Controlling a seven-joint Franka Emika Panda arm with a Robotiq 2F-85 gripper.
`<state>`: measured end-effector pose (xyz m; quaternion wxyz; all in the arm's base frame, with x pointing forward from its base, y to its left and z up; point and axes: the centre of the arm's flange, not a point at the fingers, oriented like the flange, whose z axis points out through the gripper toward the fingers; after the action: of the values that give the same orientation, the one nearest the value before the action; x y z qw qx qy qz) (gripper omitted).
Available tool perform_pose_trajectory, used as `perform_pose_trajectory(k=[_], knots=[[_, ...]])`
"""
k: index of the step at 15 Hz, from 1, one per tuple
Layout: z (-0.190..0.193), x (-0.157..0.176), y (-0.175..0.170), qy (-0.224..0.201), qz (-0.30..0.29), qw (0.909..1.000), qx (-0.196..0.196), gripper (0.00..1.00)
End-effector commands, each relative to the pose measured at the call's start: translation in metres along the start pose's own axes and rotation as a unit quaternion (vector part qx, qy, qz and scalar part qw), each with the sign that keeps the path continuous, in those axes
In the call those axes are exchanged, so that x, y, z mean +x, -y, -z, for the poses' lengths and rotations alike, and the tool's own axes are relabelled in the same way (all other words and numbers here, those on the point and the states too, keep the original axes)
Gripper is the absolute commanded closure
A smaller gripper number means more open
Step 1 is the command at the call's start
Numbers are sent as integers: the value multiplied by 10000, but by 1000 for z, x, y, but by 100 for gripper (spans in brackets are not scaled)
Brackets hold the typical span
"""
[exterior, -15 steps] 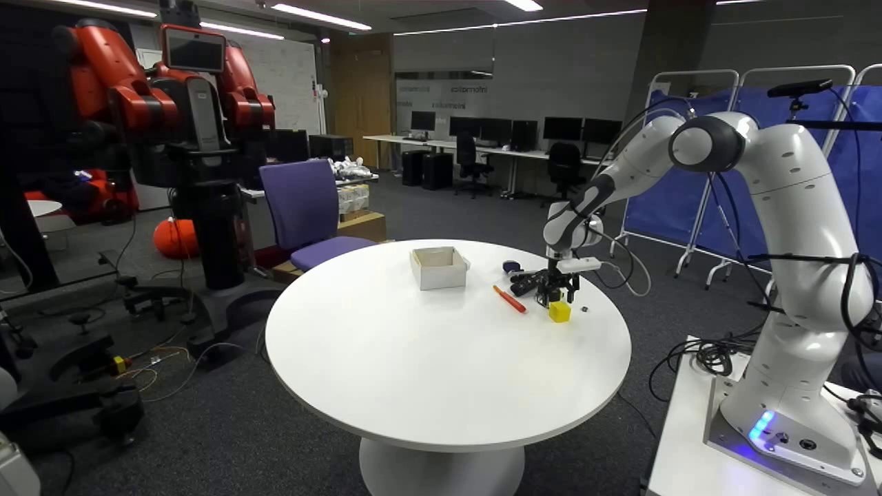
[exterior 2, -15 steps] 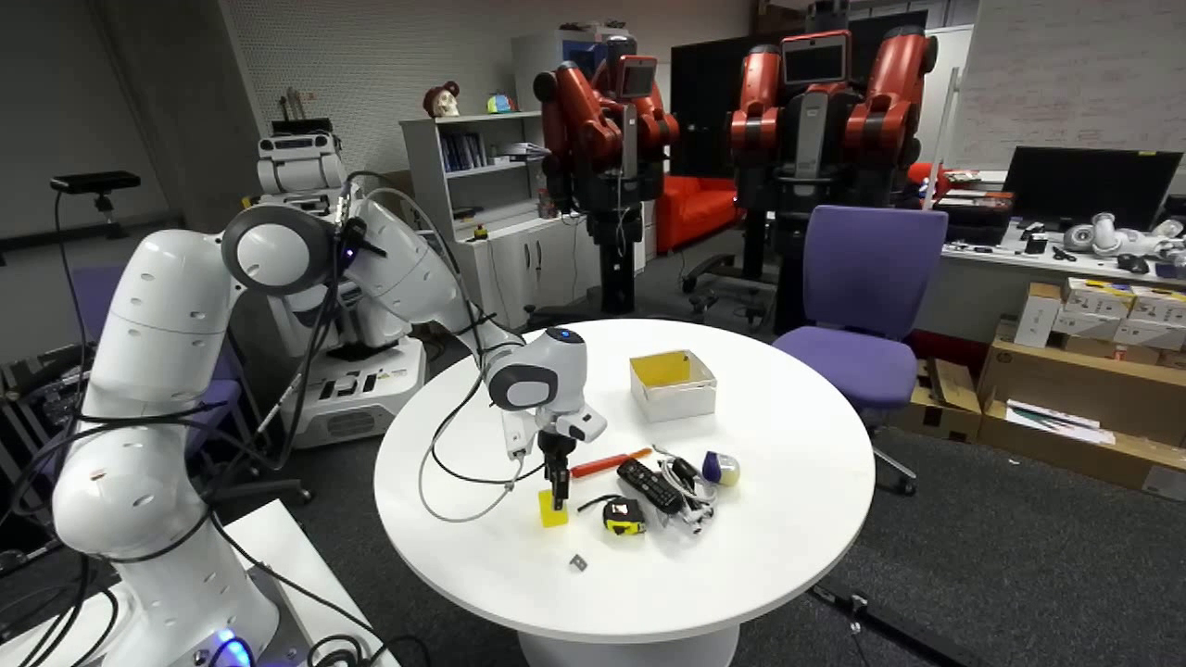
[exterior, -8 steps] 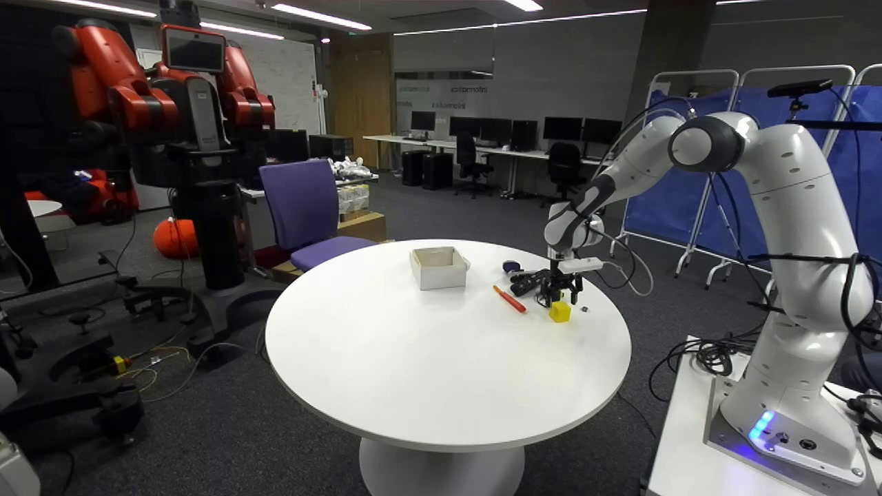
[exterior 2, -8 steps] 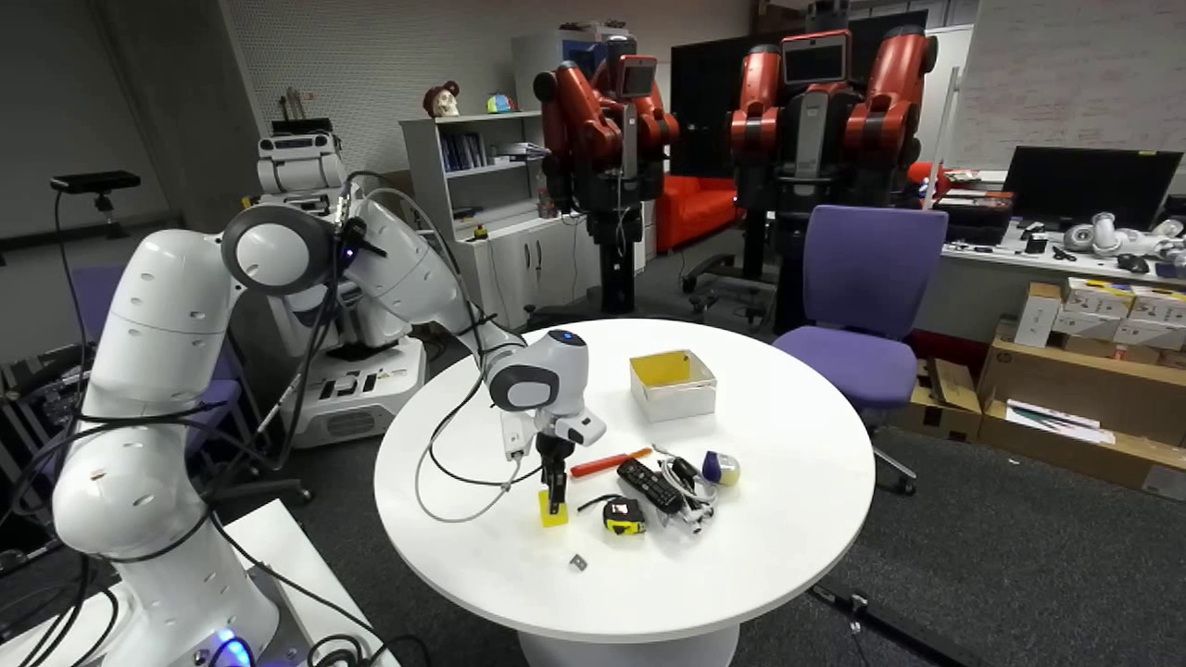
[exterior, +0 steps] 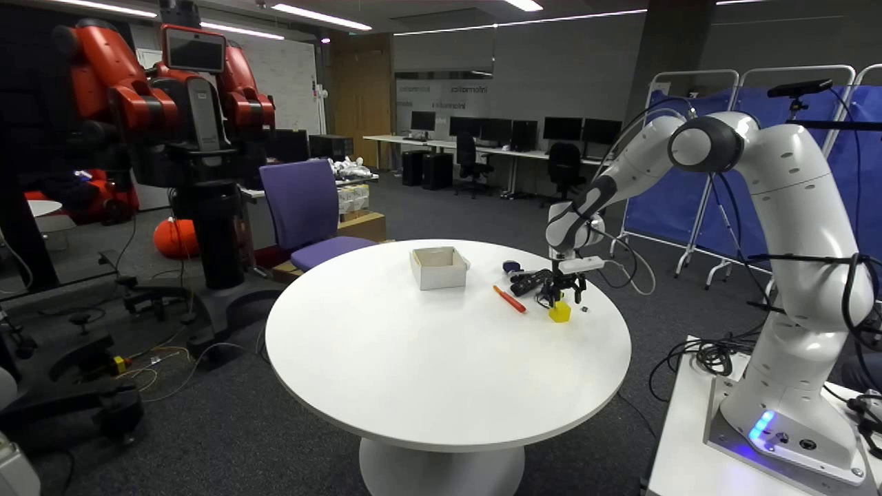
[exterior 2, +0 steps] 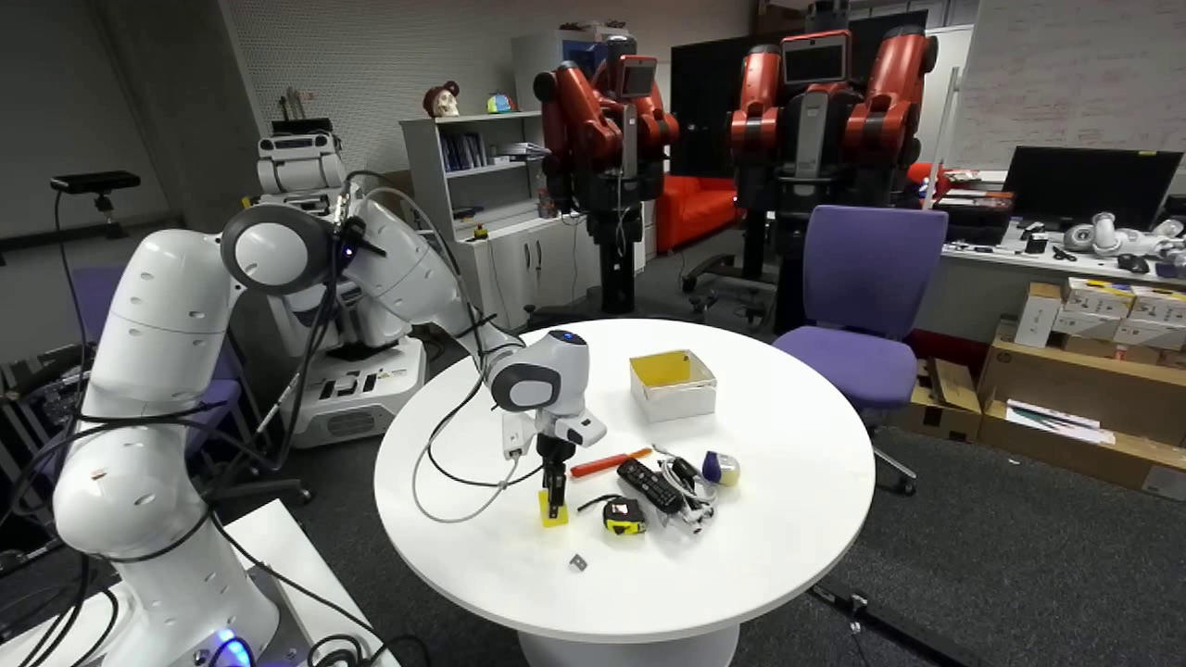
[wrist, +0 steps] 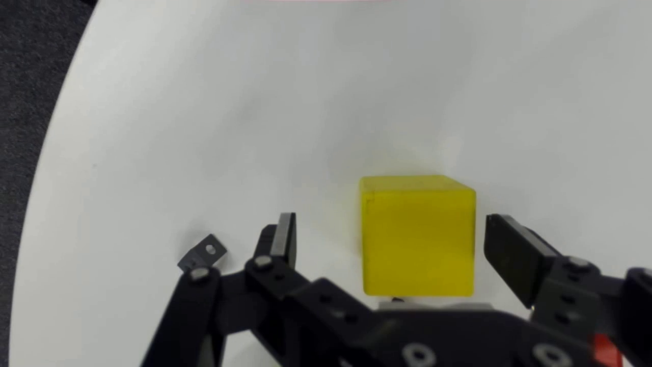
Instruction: Push the yellow block off the table.
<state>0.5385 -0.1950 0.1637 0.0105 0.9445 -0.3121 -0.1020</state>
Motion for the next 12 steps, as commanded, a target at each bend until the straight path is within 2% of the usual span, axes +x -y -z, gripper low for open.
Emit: perform_pose_trajectory(k=[1, 7, 8, 9, 10, 12], knots=[[8, 5, -1, 160, -67, 9995, -269, 0], [11, 5, -5, 341, -15, 9983, -476, 0], [12, 6, -5, 342, 38, 9982, -496, 10], [14, 5, -4, 298, 220, 9982, -482, 3], [17, 4, -5, 140, 347, 9984, -433, 4], [21, 7, -5, 26, 500, 9976, -473, 0]])
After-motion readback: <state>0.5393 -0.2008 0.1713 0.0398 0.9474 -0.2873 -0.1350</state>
